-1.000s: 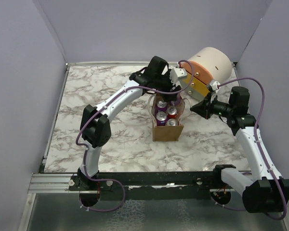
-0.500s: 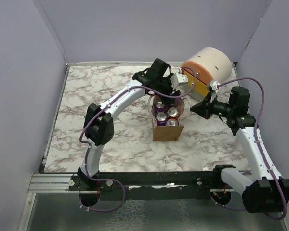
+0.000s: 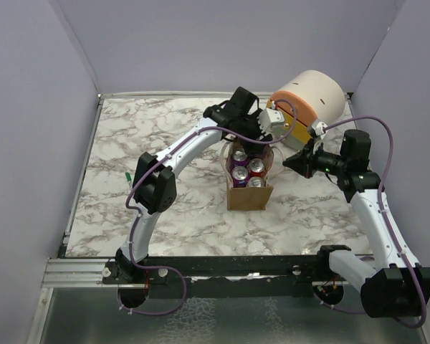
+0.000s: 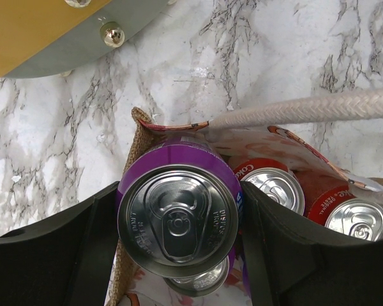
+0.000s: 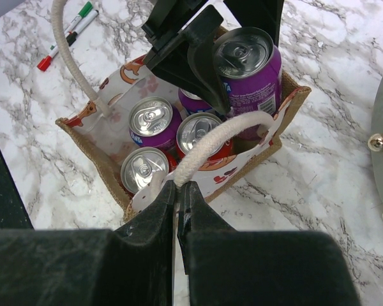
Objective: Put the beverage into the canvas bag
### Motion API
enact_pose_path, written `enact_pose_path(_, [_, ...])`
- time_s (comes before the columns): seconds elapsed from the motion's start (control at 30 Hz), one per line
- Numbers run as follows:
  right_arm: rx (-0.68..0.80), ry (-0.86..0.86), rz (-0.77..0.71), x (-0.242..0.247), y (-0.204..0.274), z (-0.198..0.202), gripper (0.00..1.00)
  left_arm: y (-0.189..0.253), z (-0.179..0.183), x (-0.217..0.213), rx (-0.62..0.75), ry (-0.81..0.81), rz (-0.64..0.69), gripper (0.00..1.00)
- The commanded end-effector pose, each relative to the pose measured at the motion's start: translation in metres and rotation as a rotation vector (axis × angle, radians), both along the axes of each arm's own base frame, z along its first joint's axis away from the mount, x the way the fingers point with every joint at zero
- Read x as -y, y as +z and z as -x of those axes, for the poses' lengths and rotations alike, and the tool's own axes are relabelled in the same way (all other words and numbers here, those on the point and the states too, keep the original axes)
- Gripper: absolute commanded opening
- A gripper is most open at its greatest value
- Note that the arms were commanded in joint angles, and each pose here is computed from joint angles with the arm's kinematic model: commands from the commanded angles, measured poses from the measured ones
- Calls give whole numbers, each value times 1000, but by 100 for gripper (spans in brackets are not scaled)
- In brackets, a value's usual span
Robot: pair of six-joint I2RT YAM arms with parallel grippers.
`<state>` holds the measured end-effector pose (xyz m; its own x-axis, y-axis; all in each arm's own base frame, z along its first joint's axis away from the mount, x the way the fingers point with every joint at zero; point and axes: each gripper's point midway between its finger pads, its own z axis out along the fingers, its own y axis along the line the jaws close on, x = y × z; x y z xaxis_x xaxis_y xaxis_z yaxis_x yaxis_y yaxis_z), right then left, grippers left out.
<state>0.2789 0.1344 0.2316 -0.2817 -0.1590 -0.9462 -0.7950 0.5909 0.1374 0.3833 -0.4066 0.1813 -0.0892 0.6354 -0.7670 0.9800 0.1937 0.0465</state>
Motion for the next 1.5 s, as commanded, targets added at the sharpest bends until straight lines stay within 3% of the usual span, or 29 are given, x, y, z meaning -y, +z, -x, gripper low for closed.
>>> enact_pose_path(0.0, [39,-1,3,0,4,0,1,4,-12,8,49,15,7,8])
enact_pose_path(0.3, [37,-2,2,0,4,0,1,-2,-2,8,50,-31,-17,19])
enact_pose_path(0.63, [33,-2,-2,0,3,0,1,38,14,9,140,-151,44,0])
enact_pose_path(1.0, [33,-2,-3,0,3,0,1,35,31,8,197,-324,24,0])
enact_pose_path(1.47, [40,-4,-3,0,5,1,1,4,6,10,203,-233,-59,2])
